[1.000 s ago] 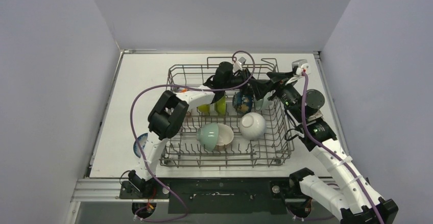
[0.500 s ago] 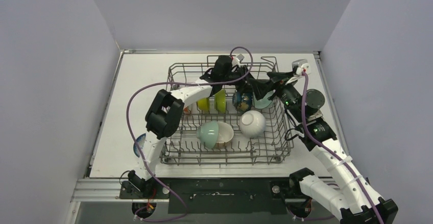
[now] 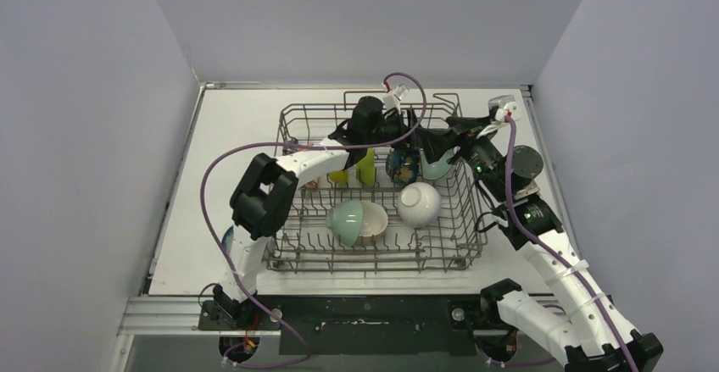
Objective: Load the bowls into the dish rack
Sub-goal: Turn the bowl upside down on the dish rack.
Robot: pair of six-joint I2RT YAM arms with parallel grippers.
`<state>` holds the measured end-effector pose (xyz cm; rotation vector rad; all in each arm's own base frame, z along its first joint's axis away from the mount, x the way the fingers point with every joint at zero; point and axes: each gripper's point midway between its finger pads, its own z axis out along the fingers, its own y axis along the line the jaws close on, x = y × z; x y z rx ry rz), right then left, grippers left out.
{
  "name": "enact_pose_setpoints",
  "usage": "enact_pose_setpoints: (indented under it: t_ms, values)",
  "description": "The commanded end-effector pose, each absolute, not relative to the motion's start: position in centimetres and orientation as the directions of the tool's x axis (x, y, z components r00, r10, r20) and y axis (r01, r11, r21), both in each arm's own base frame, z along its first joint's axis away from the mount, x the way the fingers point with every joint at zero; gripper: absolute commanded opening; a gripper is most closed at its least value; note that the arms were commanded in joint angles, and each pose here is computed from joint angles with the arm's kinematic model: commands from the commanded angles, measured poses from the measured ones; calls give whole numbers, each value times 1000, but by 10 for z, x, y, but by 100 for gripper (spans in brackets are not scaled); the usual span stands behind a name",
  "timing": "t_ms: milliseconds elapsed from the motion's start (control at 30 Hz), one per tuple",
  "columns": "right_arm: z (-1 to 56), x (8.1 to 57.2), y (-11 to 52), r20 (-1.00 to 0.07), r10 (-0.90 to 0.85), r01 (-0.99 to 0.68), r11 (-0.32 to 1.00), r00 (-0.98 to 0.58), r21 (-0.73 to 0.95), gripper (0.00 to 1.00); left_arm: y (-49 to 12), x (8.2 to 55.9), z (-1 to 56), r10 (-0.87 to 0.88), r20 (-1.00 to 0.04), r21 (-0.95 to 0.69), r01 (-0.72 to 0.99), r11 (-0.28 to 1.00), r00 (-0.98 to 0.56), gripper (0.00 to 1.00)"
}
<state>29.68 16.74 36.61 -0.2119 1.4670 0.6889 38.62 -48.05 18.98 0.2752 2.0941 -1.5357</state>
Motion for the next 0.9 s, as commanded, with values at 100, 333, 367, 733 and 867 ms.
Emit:
enact_pose_setpoints:
  t_ms: [100, 333, 367, 733, 867]
  values:
    - [400, 289, 159, -944, 327, -545, 798, 34, 257, 90, -473, 372, 303, -309, -887, -416, 883, 218, -342, 56]
    - [406, 286, 153, -944, 327, -531, 809, 50, 252, 90, -486, 350, 296, -203, -978, -102, 973, 208, -59, 56]
    - [406, 286, 153, -945, 323, -529, 811, 51, 249, 90, -488, 349, 291, -176, -984, -74, 974, 212, -36, 56]
    - [409, 283, 147, -949, 310, -509, 827, 63, 237, 90, -507, 342, 222, 231, -962, 195, 958, 209, 145, 51]
    - [408, 283, 146, -949, 309, -508, 828, 61, 237, 90, -520, 334, 209, 281, -947, 214, 956, 199, 153, 50]
